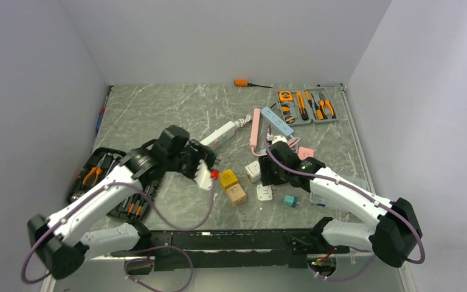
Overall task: Pull the plug off the socket
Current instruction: Place the plug at the corner of the board.
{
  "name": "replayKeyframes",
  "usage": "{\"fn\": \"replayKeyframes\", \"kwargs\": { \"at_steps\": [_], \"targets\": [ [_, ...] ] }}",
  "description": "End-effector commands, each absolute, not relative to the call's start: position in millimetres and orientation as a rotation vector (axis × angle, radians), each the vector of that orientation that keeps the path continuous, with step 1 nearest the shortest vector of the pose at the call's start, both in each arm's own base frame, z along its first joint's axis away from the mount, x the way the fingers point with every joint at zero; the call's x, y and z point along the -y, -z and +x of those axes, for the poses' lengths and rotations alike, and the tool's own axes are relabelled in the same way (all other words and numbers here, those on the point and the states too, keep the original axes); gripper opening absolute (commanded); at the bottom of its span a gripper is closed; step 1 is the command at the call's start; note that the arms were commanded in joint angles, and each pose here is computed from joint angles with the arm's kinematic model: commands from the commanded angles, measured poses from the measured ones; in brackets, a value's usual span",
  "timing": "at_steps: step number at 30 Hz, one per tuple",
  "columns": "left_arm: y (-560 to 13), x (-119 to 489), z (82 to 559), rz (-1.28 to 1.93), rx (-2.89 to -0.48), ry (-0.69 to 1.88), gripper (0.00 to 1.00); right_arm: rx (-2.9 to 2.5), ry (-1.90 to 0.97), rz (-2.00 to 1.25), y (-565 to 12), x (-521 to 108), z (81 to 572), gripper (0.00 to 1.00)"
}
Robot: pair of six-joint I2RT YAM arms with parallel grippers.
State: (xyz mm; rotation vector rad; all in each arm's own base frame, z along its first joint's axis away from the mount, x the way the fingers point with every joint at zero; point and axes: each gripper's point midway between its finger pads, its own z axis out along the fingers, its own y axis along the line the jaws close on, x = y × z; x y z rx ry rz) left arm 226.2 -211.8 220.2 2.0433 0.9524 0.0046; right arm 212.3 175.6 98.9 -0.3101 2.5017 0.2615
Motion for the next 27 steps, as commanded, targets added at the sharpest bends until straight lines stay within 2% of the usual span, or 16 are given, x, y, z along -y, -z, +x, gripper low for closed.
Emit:
{"fn": "replayKeyframes", "kwargs": {
  "at_steps": [1,6,14,18,20,24,27],
  "targets": [
    [-219.1,230.2,250.2,1.833,-1.339,0.041,0.0,-2.416,-0.184,-0.047,-102.2,-153.6,243.7,0.0],
    [-230.6,283.9,271.1,1.696,-1.426,0.166,0.0,-2.349,-0.148,0.156,-111.8,-127.4,263.6,0.0],
    [-221.8,352.0,267.2,1.782,-1.39,0.291,0.0,-2.348,-0.019,0.373,-101.9,-80.4,269.2,0.01],
    [-209.3,382.7,252.6,1.846,-1.342,0.368,0.0,-2.357,0.023,0.45,-93.2,-61.7,264.7,0.07],
    [-202.6,398.6,239.8,1.884,-1.324,0.412,0.0,-2.367,0.039,0.477,-88.6,-55.1,263.2,0.17],
    [-185.7,423.3,200.5,2.02,-1.33,0.521,0.0,-2.393,0.055,0.489,-84.1,-49.1,266.0,0.6],
    [-172.6,441.4,180.9,2.071,-1.337,0.586,0.0,-2.395,0.039,0.479,-88.4,-50.8,272.1,0.83]
  ]
}}
